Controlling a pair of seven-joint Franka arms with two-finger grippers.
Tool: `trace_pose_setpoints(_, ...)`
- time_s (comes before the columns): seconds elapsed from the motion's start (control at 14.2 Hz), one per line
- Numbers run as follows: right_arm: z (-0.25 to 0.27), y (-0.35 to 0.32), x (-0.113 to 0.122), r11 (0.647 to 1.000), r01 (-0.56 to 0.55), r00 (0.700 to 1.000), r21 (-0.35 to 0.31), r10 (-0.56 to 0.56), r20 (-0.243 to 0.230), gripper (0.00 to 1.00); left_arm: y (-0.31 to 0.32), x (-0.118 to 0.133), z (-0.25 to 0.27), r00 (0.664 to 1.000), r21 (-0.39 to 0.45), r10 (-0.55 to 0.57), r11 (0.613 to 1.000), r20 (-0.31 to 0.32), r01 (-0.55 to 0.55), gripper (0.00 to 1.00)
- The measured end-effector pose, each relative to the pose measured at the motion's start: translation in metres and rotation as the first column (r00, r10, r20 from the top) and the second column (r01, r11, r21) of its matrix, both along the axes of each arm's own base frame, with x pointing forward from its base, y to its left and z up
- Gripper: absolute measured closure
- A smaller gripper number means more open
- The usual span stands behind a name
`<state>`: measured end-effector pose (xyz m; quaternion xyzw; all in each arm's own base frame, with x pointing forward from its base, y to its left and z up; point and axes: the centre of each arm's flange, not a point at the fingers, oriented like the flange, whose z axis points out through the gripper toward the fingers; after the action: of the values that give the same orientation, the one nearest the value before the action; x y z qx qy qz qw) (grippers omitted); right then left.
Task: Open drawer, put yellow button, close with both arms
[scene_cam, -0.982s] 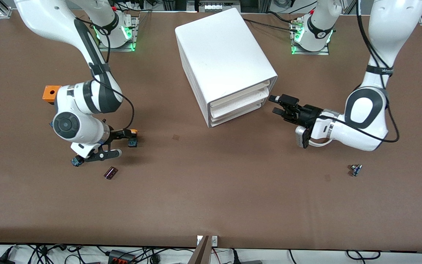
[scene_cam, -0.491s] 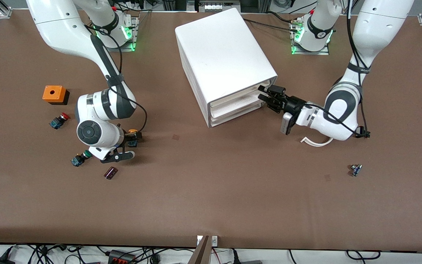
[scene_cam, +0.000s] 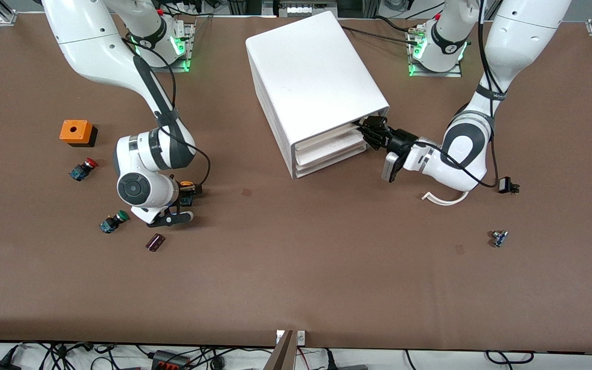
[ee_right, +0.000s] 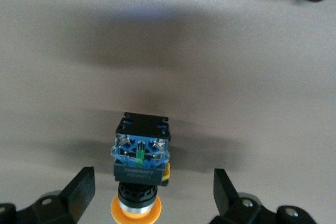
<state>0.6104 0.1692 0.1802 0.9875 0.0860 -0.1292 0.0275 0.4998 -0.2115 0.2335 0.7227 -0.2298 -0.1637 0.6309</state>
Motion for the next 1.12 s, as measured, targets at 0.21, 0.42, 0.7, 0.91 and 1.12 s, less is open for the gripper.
trace_pose_setpoints(0.21,-0.003,-0.001,-0.002,1.000,0.002,1.000,-0.002,-0.002,-0.007,0.04,0.007,0.008,0.003,1.000,0.012,0.022,1.000,0.022,-0.023,0.89)
trace_pose_setpoints(0.42,-0.006,0.003,-0.005,1.000,-0.001,1.000,-0.001,0.001,-0.013,0.37,0.015,0.027,0.012,0.996,0.032,0.047,0.998,0.074,-0.049,0.89)
trace_pose_setpoints(0.7,-0.006,0.005,-0.005,1.000,0.000,1.000,0.001,0.000,-0.013,0.61,0.040,0.064,0.014,0.988,0.042,0.086,0.995,0.127,-0.092,0.89)
trace_pose_setpoints(0.91,0.014,0.012,0.007,1.000,-0.005,0.999,0.015,0.005,0.032,0.65,0.061,0.098,0.020,0.982,0.057,0.102,0.992,0.160,-0.113,0.89)
trace_pose_setpoints(1.12,0.077,0.025,0.032,0.999,-0.016,0.994,0.041,0.012,0.106,0.65,0.072,0.115,0.018,0.973,0.096,0.129,0.984,0.192,-0.149,0.76)
